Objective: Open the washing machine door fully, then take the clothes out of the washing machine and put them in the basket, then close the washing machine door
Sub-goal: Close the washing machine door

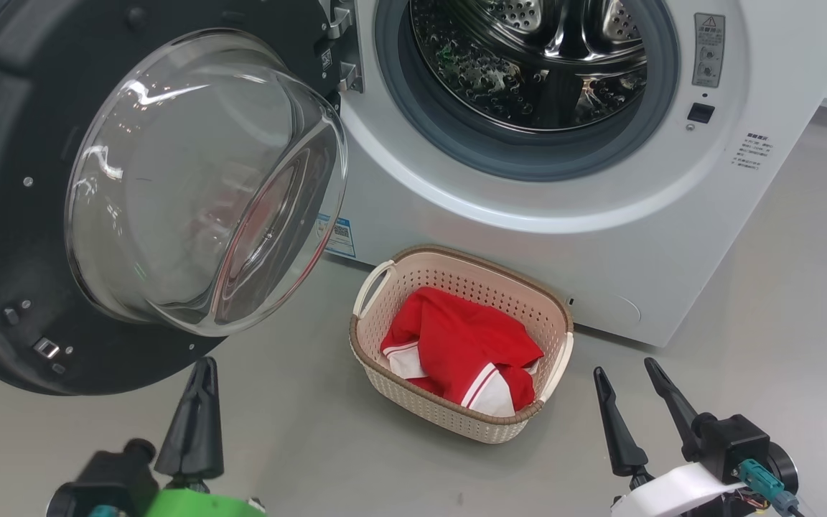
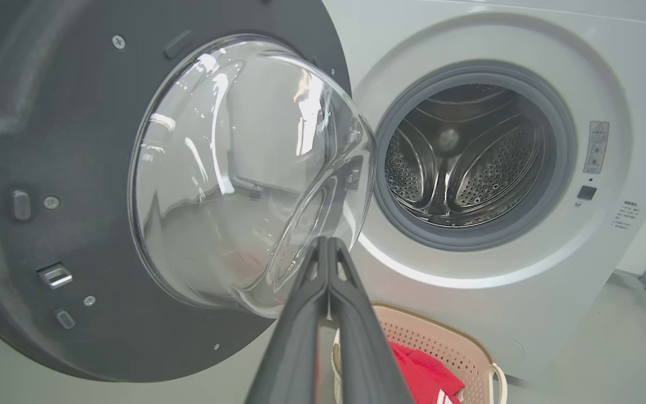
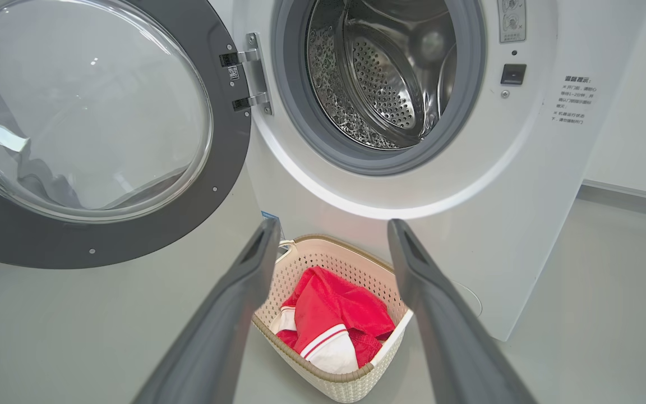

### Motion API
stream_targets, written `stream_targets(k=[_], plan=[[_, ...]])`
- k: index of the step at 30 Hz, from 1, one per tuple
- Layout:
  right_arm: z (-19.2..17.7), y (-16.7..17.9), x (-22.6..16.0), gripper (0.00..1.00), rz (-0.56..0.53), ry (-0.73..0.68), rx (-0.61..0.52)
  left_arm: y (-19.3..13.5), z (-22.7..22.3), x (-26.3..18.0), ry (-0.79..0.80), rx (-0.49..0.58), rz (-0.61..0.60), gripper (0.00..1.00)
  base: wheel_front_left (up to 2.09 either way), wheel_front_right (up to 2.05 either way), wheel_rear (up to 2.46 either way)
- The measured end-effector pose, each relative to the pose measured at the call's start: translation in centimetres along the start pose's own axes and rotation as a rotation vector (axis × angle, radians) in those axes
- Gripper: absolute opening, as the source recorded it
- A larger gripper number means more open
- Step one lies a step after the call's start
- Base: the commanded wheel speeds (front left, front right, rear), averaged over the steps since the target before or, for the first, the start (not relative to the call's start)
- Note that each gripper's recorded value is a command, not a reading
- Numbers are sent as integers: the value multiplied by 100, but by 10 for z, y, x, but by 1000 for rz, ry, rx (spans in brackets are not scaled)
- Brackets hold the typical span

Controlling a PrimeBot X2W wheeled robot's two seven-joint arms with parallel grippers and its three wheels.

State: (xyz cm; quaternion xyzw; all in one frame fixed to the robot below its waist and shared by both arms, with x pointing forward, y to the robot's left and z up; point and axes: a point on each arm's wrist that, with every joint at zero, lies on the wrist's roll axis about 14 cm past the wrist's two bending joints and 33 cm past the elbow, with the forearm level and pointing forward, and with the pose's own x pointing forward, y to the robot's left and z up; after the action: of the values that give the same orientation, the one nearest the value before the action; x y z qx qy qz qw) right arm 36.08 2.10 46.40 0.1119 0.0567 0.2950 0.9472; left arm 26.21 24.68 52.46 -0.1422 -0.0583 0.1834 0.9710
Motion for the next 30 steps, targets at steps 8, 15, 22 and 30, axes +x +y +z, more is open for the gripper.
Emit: stream_targets(k=[8, 15, 22, 30], plan=[[0, 1, 0, 100, 4, 1, -2, -10, 57, 11, -177, -454, -69, 0, 0, 0, 0], [-1, 2, 1, 100, 8, 4, -1, 7, 106, 16, -332, -805, -87, 0, 0, 0, 0], [-2, 1, 1, 100, 5, 6, 0, 49, 155, 13, -537, -836, -54, 0, 0, 0, 0], [-3, -1, 2, 100, -1, 7, 3, 110, 192, 4, -672, -793, 48, 0, 0, 0, 0]])
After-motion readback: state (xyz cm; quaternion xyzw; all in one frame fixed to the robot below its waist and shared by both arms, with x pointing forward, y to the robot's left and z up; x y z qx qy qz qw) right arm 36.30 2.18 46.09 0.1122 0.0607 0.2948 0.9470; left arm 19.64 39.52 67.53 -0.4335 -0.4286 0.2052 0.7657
